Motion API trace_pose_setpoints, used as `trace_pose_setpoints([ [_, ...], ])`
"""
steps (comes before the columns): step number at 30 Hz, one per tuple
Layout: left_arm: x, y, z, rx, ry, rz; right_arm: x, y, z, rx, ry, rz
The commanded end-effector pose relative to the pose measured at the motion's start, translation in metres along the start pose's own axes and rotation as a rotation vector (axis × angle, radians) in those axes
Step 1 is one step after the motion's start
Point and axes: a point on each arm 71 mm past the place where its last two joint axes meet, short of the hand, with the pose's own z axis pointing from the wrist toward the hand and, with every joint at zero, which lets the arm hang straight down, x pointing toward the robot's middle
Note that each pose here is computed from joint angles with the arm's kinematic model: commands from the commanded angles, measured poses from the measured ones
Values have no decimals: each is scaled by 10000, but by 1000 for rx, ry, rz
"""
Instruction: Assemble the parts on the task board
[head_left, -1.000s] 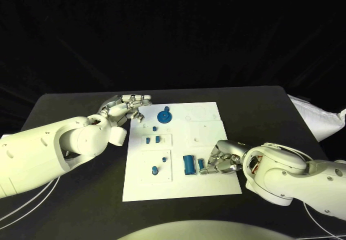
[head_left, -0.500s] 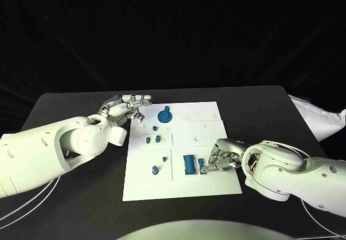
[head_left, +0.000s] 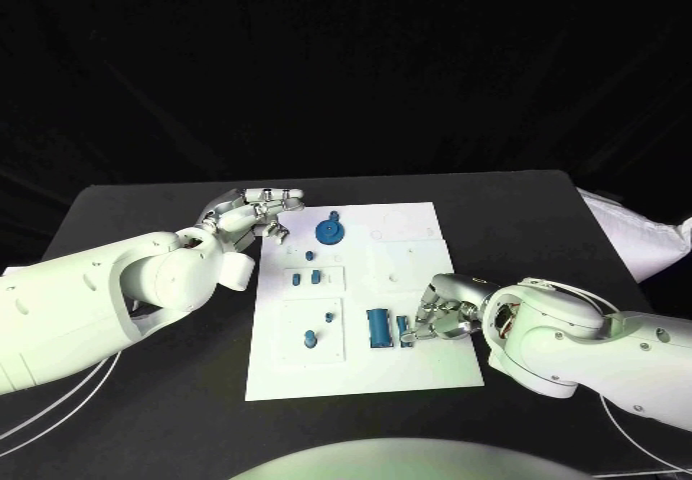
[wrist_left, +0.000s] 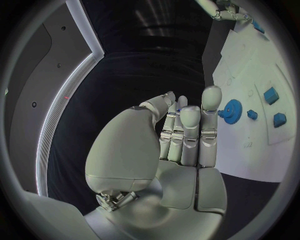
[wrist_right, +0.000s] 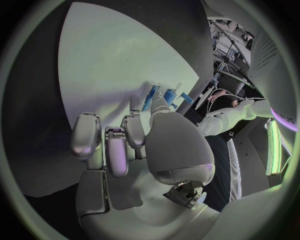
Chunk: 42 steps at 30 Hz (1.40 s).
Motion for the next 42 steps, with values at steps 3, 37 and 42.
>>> trace_pose_setpoints([
  [3,23,-4,2,6,21,-1,-11,14,-47,-33,-27,47],
  [37,32,10,-6,5,23,-3,13,368,1,-75,-61,-104],
  [42,29,9,-10,5,22,-3,42,372,38,-67,-40,-156],
])
